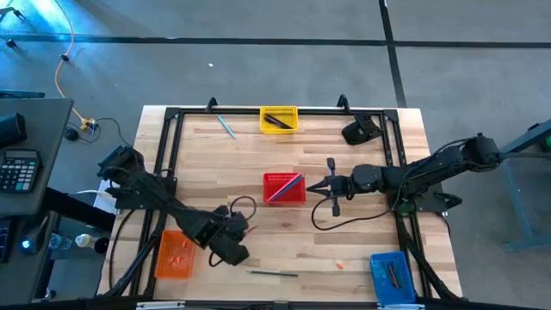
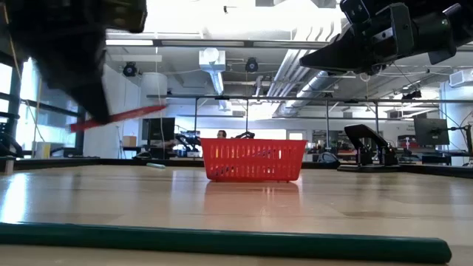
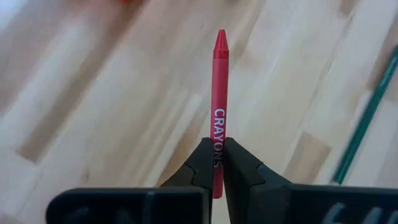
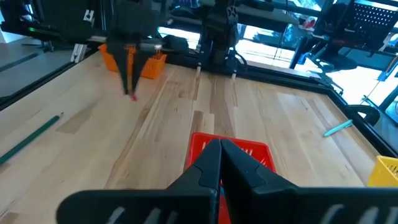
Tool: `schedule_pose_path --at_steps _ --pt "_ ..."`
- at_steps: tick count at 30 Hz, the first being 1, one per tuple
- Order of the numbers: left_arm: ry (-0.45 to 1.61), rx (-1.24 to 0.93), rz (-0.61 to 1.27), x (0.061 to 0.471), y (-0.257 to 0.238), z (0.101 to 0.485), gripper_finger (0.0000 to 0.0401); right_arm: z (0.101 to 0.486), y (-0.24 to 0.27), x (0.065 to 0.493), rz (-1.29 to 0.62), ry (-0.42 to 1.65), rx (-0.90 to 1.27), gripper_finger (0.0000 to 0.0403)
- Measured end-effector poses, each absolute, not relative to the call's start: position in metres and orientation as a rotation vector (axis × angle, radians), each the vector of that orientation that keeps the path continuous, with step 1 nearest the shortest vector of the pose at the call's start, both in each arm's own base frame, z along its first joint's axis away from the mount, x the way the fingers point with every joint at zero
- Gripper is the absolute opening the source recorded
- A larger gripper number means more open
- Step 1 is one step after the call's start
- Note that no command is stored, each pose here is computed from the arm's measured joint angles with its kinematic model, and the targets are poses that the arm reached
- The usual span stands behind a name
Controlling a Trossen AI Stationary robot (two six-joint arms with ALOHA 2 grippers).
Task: Sort crayons/erasers/pens/pencils in bins
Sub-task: Put the red crayon into the blue bin
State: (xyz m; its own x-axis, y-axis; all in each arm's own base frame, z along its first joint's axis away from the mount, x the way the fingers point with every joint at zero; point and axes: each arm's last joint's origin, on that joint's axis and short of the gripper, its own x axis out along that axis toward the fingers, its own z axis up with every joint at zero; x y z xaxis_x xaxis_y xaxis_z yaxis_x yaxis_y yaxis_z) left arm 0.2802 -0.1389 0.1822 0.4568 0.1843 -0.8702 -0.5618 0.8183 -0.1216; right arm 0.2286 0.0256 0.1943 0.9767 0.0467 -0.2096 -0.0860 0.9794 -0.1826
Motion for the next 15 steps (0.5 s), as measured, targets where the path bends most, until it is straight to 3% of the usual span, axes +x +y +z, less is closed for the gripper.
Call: schedule_pose_path --at_steps 8,15 --pt "0.782 -0.477 0.382 0.282 -0.118 0.169 0.0000 0.183 0.024 0.223 0.064 0.223 -0.173 0.0000" --pt "0.489 -0.512 0.285 0.294 -0.095 0.164 0.0000 0.168 0.023 0.207 0.051 0.109 -0.030 0.0000"
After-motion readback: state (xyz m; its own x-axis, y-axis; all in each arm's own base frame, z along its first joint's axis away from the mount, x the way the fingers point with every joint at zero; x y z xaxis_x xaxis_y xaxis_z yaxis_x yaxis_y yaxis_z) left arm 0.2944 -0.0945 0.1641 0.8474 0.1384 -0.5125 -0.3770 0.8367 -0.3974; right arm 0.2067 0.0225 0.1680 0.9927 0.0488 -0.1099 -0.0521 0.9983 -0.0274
